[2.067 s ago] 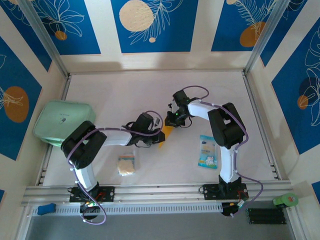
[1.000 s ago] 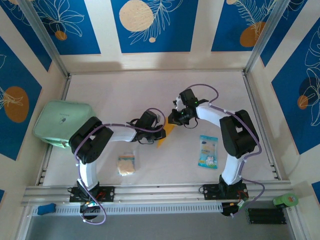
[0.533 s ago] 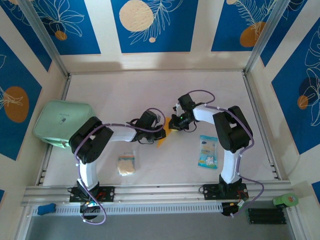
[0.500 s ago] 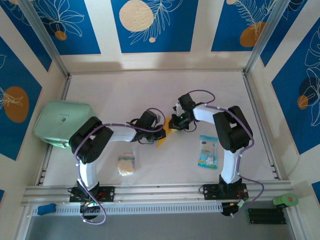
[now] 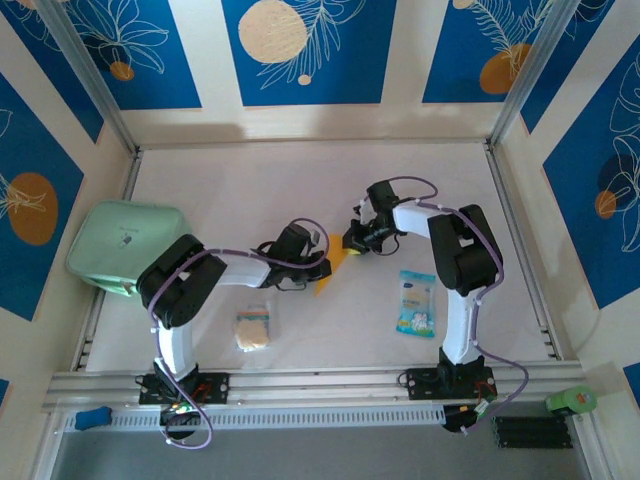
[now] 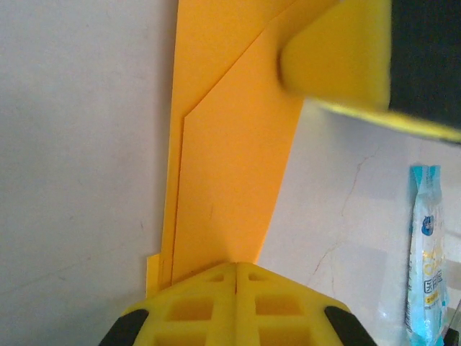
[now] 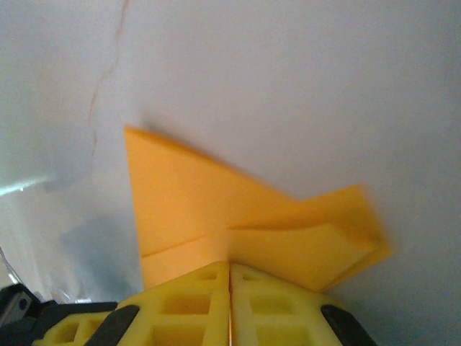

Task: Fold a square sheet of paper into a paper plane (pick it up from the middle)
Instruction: Fold the wing for the fifth time at the center of the table.

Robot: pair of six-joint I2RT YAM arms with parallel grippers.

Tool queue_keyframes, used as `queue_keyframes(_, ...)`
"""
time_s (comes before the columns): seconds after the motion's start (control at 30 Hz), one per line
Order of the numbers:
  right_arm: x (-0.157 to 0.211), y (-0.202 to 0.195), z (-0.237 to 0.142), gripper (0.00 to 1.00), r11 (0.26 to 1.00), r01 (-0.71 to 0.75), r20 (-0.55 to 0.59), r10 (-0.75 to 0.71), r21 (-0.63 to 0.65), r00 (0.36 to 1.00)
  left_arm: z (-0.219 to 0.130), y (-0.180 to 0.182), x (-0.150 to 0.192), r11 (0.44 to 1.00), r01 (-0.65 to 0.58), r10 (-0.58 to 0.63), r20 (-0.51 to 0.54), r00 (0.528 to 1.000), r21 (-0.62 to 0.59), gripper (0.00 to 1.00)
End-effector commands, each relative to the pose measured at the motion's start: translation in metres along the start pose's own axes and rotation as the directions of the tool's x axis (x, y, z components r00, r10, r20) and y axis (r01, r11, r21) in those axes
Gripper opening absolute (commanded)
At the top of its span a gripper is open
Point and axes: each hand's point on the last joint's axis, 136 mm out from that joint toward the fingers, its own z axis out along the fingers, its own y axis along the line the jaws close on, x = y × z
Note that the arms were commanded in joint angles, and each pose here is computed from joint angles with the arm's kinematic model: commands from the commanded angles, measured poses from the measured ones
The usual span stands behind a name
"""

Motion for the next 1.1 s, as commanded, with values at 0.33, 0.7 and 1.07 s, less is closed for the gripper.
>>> queue_keyframes(0.33, -0.059, -0.002, -0.069, 0.07, 0.999, 0.032, 0.256, -0.036, 0.019, 0.966, 0.004, 0.068, 0.05, 0.969, 0.072, -0.112, -0.162, 0.98, -0.237, 0.0)
queue_keyframes(0.7, 0.013, 0.045, -0.033, 0.07, 0.993, 0.104, 0.126, -0.096, -0.057, 0.987, 0.005, 0.055, 0.043, 0.976, 0.062, -0.097, -0.163, 0.982, -0.207, 0.0)
queue_keyframes(1.07, 0.025, 0.025, 0.014, 0.07, 0.999, 0.05, 0.012, -0.05, -0.013, 0.999, 0.002, 0.048, 0.039, 0.981, 0.059, -0.088, -0.156, 0.984, -0.185, 0.0)
